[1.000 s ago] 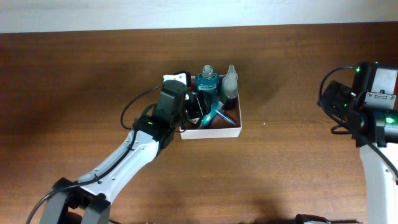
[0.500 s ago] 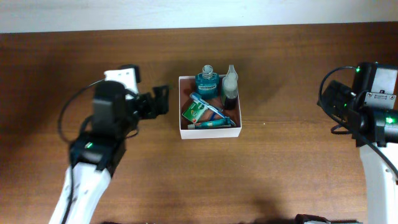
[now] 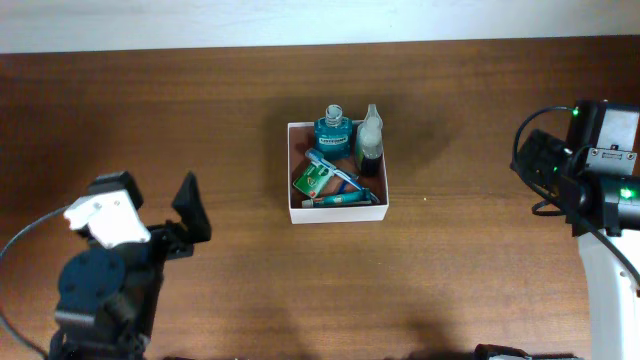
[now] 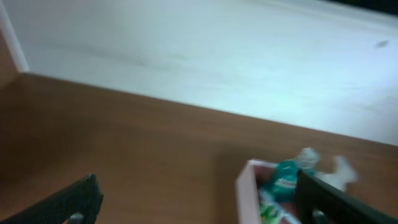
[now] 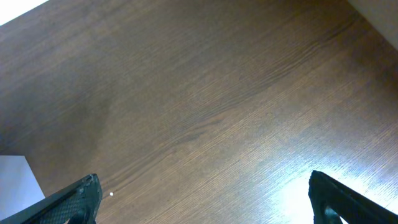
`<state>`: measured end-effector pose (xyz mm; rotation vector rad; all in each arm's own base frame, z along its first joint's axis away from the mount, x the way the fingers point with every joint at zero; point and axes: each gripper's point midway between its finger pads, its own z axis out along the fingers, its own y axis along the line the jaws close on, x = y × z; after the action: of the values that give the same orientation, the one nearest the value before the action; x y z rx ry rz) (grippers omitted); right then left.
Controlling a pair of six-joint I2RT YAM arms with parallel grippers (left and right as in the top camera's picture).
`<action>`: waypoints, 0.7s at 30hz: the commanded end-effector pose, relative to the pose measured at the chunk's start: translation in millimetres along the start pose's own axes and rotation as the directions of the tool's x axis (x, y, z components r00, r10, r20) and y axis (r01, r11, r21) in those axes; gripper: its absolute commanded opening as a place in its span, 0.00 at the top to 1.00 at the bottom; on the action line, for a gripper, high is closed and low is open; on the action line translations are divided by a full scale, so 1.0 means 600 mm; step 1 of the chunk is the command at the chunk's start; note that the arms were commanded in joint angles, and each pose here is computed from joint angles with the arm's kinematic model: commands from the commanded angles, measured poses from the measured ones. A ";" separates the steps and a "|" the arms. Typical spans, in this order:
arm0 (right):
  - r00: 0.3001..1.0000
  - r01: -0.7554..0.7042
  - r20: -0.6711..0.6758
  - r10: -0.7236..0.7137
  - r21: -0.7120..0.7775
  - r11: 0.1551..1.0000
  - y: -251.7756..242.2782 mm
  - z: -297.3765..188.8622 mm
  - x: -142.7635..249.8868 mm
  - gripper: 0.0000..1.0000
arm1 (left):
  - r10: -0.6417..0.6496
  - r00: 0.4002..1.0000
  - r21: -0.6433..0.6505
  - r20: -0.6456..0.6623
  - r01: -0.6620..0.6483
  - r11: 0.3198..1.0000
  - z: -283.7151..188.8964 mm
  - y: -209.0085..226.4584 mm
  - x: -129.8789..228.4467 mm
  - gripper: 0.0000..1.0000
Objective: Pack container
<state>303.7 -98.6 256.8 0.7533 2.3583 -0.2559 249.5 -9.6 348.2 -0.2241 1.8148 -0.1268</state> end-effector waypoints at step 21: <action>1.000 -0.009 0.014 0.009 0.004 1.000 -0.003 -0.003 -0.007 0.01 | 0.040 0.998 -0.176 -0.037 -0.046 0.983 -0.032 0.061 0.021 0.01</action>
<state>303.8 -98.6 256.8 0.7541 2.3576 -0.2555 227.1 18.7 331.4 -0.3101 1.8656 0.0347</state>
